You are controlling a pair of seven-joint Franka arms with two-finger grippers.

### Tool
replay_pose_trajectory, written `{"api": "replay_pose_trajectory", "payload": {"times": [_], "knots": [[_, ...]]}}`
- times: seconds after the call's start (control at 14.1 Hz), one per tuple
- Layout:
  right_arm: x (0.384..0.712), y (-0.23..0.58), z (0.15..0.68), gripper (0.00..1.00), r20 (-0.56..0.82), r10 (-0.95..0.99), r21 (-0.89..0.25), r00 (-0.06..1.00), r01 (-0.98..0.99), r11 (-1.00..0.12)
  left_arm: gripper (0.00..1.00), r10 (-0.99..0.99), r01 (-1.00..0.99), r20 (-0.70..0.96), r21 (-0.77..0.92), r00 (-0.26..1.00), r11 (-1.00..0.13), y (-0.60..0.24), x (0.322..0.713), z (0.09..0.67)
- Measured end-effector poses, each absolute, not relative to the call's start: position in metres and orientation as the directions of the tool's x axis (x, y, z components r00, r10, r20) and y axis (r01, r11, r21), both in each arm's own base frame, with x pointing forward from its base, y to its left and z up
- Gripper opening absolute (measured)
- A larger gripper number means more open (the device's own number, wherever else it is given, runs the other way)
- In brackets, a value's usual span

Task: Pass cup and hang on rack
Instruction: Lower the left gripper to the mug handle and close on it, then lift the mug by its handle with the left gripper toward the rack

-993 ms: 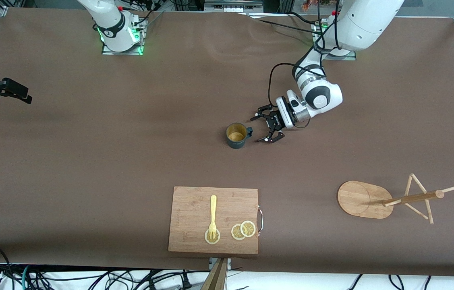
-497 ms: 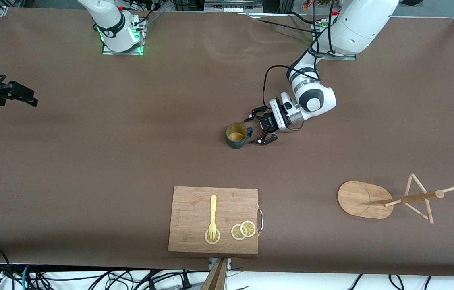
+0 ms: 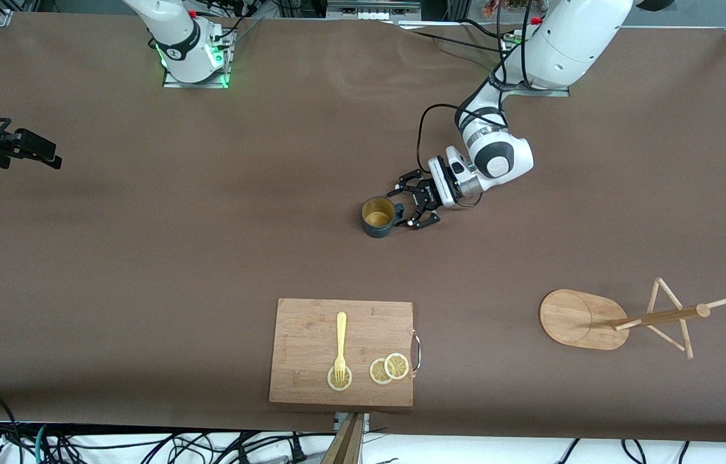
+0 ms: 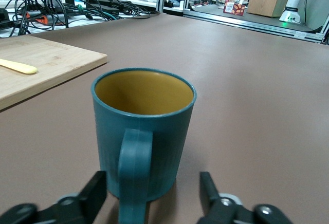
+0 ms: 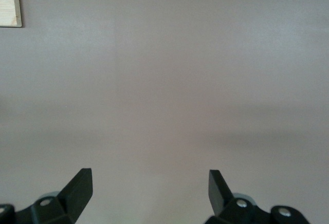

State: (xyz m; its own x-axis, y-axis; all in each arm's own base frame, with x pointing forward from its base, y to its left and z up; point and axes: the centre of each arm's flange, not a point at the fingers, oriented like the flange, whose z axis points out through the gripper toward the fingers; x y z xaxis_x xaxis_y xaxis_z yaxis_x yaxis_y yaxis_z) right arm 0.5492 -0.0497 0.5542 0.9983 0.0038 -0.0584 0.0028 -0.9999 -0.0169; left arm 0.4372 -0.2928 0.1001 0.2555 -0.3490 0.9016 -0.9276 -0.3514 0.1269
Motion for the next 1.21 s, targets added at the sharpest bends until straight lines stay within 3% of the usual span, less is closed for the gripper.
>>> {"api": "replay_pose_trajectory", "payload": {"times": [0.35,0.85,1.21], "knots": [[0.549,-0.046,0.555,1.00,-0.058,0.010,-0.017,0.998,0.009,-1.000,0.21,-0.352,-0.926,0.901,0.124,0.256,-0.357,-0.290,0.440,0.100],[0.550,-0.038,0.556,1.00,-0.057,0.025,-0.017,0.998,0.024,-1.000,0.21,-0.395,-0.886,0.864,0.117,0.314,-0.448,-0.267,0.466,0.125],[0.550,-0.038,0.556,1.00,-0.057,0.025,-0.017,0.998,0.024,-1.000,0.21,-0.454,-0.899,0.814,0.175,0.361,-0.401,-0.238,0.507,0.193]]}}
